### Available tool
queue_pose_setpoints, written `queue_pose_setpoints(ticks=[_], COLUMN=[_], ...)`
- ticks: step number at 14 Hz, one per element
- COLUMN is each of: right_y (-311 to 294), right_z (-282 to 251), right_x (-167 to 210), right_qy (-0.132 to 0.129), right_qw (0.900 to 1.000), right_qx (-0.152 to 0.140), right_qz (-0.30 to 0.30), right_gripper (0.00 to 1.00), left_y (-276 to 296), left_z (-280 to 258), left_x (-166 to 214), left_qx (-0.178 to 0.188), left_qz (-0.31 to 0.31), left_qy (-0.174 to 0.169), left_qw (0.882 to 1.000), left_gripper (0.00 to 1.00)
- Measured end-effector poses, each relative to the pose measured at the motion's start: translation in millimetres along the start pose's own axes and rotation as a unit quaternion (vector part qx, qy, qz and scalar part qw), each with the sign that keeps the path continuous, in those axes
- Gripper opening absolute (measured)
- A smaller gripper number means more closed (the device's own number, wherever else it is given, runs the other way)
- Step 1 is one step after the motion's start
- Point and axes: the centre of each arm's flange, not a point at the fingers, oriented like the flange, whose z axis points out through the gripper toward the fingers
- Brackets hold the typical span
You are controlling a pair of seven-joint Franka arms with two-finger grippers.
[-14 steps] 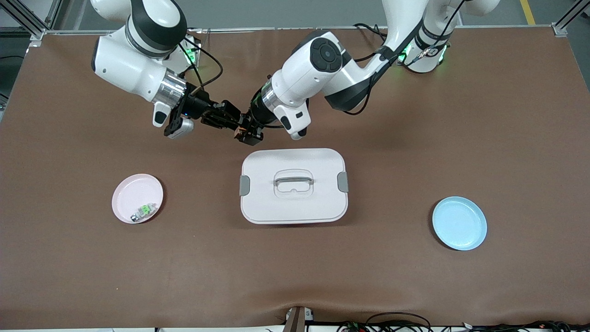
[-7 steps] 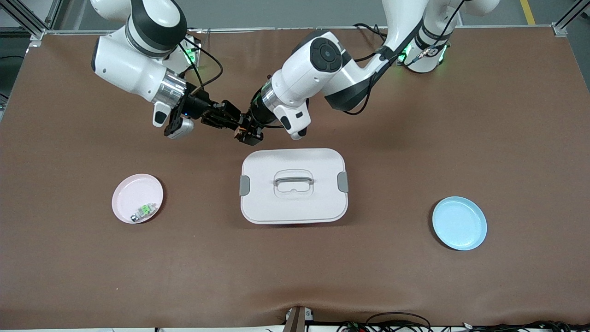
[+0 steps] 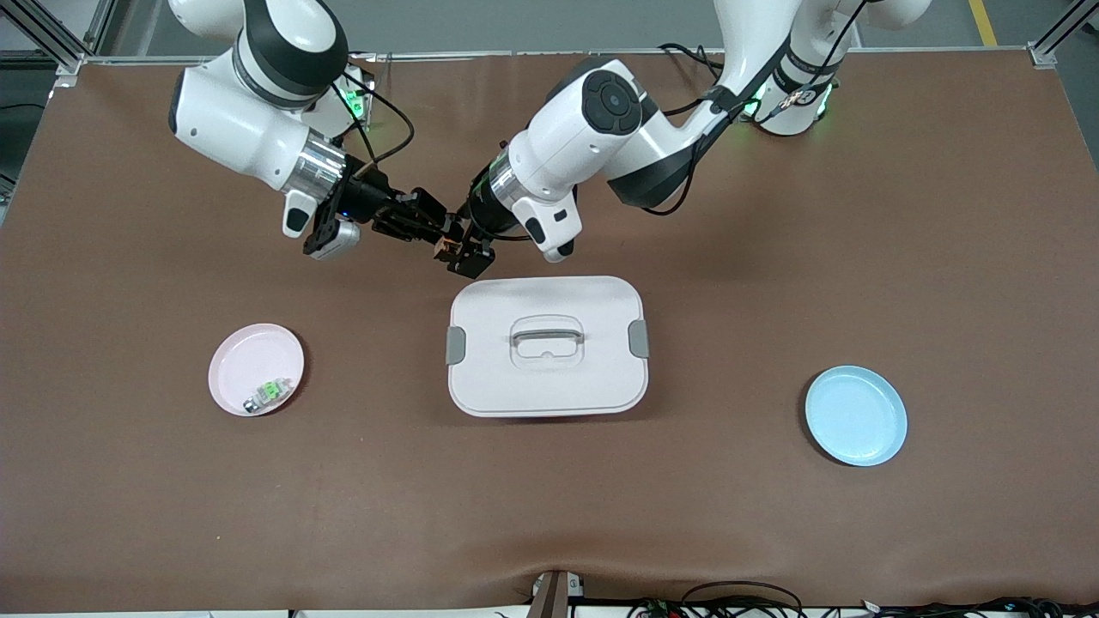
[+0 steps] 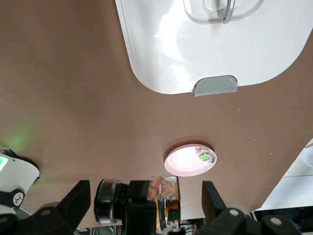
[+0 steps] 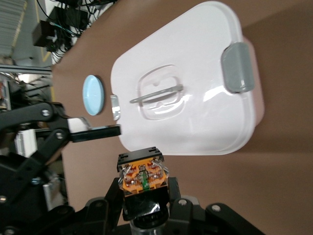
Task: Transfer orange switch to right arm and place
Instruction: 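Close the right gripper on the switch while the left gripper holds it, then carry the switch to the white plate while the left gripper withdraws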
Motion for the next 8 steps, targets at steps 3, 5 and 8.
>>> queue_pose_setpoints(ticks=[3,5,8], right_y=[15.8,30.3,62.2], right_z=[-7.5,-23.7,-57.7], right_x=[6.1,16.5,40.4], right_qy=[-0.030,-0.068,-0.107], right_qw=[0.985,0.958,0.905], right_qx=[-0.113,-0.173,-0.205], right_qz=[-0.125,-0.217,-0.356], right_gripper=[0.41,0.41,0.41], left_y=[5.0,7.6,10.3], left_z=[-3.1,-4.0,-8.6], left_x=[4.7,9.4,18.0], left_qx=[-0.008,-0.011,-0.019], left_qz=[0.009,0.025,0.091], left_qy=[0.011,0.030,0.060], left_qw=[1.000,0.999,0.994], left_gripper=[1.00,1.00,1.00])
